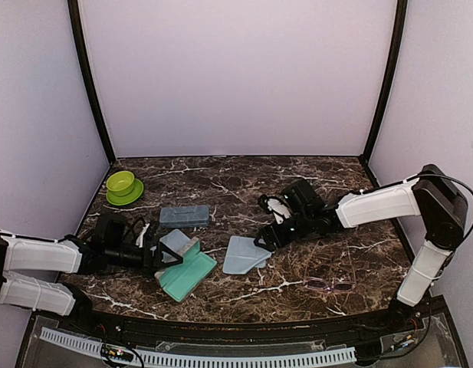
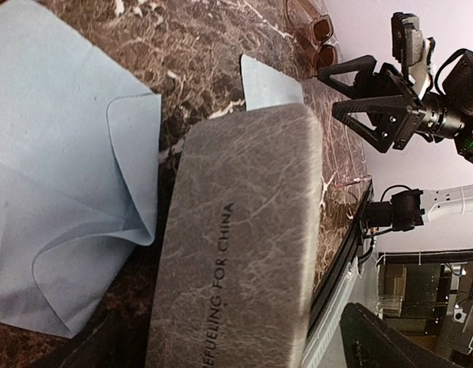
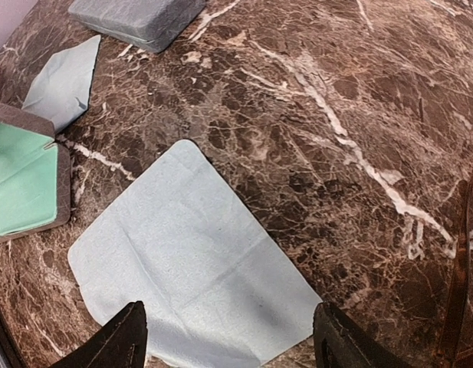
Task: Organize the sunglasses
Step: Place the opened sunglasses case at the center of the board, then adjust the glasses cleaning cloth.
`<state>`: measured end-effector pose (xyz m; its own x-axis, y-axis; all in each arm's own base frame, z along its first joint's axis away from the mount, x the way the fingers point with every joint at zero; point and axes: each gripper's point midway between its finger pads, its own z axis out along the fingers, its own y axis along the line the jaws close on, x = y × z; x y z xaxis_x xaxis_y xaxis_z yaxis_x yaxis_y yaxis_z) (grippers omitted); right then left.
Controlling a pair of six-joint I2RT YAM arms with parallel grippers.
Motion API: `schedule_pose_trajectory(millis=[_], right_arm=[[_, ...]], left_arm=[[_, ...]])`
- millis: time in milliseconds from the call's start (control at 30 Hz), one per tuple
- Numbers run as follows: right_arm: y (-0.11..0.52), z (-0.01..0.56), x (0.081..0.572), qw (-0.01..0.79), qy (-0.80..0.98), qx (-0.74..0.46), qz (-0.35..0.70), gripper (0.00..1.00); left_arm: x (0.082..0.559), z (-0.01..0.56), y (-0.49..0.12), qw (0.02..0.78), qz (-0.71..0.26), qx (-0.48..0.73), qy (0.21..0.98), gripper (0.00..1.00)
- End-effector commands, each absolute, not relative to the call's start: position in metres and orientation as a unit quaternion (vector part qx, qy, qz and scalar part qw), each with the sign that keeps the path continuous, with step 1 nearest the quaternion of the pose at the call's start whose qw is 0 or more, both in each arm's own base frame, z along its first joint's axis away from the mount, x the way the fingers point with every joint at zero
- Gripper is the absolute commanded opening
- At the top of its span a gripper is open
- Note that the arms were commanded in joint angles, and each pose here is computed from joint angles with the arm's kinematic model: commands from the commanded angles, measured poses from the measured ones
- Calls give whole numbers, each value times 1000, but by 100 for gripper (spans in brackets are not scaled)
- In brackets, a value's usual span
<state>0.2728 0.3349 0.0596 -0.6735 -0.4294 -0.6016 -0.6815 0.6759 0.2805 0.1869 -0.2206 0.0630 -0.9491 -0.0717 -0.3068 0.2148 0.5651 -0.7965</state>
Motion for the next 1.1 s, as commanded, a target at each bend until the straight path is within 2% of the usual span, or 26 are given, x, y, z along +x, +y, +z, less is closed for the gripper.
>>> schedule_pose_trajectory(millis=[0, 233, 433, 667, 1067], right_arm=[[329, 63, 289, 267, 892, -291, 220, 73], [317, 45, 292, 235, 909, -290, 187, 58], [310, 32, 295, 214, 916, -287, 178, 49], [310, 23, 294, 203, 918, -294, 175, 43], [303, 16, 290, 204, 918, -310, 139, 22]], left_arm=[[197, 82, -217, 190, -439, 60, 876, 99], [225, 114, -192, 286, -348, 65, 890, 97], [240, 140, -187, 338, -329, 71, 879, 94], [247, 158, -195, 359, -329, 91, 869, 93], [248, 172, -227, 364, -314, 149, 864, 92]])
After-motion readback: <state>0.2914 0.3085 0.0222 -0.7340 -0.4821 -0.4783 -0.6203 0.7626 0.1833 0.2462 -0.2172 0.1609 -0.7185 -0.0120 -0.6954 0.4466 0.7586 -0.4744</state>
